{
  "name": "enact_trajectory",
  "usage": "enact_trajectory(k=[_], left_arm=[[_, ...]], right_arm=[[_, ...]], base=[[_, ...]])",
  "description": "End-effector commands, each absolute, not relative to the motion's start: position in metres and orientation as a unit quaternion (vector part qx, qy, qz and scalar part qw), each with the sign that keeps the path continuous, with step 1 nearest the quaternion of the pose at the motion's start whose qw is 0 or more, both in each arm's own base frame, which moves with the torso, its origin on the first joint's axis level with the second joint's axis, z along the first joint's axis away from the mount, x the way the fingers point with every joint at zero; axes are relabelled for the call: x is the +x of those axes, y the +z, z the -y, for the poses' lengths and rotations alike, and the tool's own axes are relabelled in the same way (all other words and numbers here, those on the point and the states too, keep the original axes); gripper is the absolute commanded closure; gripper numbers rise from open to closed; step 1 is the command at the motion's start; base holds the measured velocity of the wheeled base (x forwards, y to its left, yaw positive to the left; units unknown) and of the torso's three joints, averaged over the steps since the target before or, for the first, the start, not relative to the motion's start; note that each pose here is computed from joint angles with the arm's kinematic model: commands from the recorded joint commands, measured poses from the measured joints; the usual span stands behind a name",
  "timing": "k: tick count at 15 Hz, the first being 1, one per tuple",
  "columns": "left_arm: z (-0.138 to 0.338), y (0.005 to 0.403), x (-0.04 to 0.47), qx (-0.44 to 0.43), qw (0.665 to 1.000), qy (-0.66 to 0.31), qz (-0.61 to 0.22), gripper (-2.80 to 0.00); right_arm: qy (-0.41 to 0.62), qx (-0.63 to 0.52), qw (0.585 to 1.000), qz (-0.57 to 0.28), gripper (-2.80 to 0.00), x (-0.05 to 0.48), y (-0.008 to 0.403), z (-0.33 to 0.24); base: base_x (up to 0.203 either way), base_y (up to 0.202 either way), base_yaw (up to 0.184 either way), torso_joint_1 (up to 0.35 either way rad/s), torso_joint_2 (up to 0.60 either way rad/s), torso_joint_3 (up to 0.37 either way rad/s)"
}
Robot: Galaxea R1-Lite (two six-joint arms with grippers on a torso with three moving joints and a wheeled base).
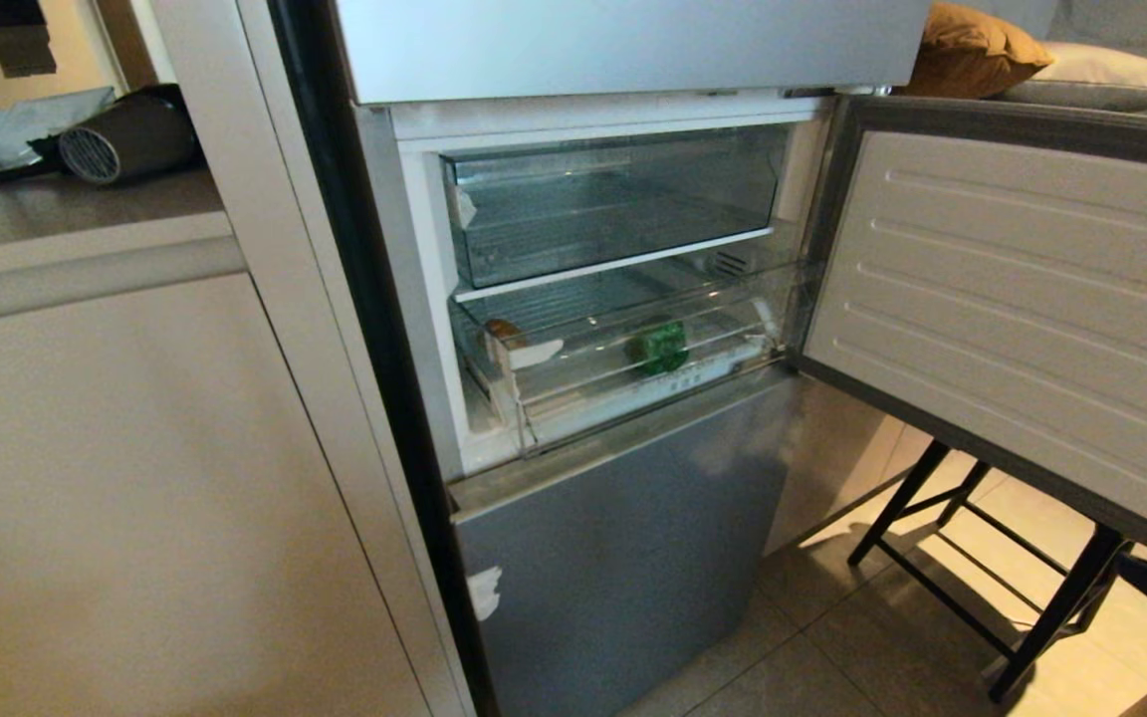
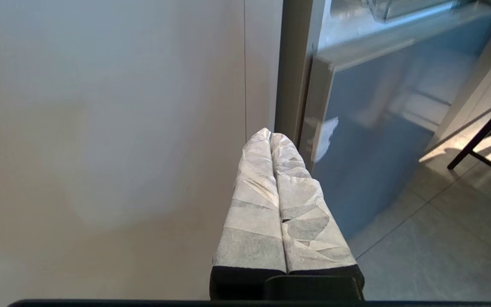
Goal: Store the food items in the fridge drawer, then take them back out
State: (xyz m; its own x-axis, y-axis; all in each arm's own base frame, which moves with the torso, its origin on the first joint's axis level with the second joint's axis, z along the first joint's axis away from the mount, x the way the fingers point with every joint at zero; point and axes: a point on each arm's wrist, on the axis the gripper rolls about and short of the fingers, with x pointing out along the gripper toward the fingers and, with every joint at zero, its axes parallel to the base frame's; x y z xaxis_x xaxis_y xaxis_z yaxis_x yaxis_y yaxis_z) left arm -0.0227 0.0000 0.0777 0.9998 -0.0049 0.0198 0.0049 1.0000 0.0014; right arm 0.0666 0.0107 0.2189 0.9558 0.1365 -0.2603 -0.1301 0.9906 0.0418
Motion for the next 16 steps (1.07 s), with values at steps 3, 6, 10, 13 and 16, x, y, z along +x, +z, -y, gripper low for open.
enact_trajectory(k=[3, 6, 10, 13, 16], left_arm=[[0.0, 0.075, -0.022, 0.001, 1.0, -0.002, 0.005, 0.0], [0.0, 0.075, -0.022, 0.001, 1.0, -0.002, 0.005, 0.0], [0.0, 0.075, -0.022, 0.001, 1.0, -0.002, 0.005, 0.0], [0.0, 0.075, -0.022, 0.001, 1.0, -0.002, 0.005, 0.0], [0.0, 0.075, -0.022, 0.0, 1.0, -0.002, 0.005, 0.0]], right_arm=[[0.066, 0.012, 0.989, -0.135, -2.8, 0.055, 0.205, -0.009], [0.068, 0.013, 0.988, -0.137, -2.8, 0.056, 0.204, -0.009], [0.069, 0.012, 0.987, -0.146, -2.8, 0.056, 0.199, -0.009], [0.067, 0.014, 0.986, -0.15, -2.8, 0.057, 0.198, -0.009], [0.067, 0.015, 0.985, -0.159, -2.8, 0.056, 0.196, -0.009]], base=[[0.0, 0.0, 0.0, 0.169, -0.51, -0.336], [0.0, 0.0, 0.0, 0.199, -0.54, -0.349], [0.0, 0.0, 0.0, 0.234, -0.59, -0.367], [0.0, 0.0, 0.0, 0.231, -0.55, -0.327], [0.0, 0.0, 0.0, 0.164, -0.38, -0.224]])
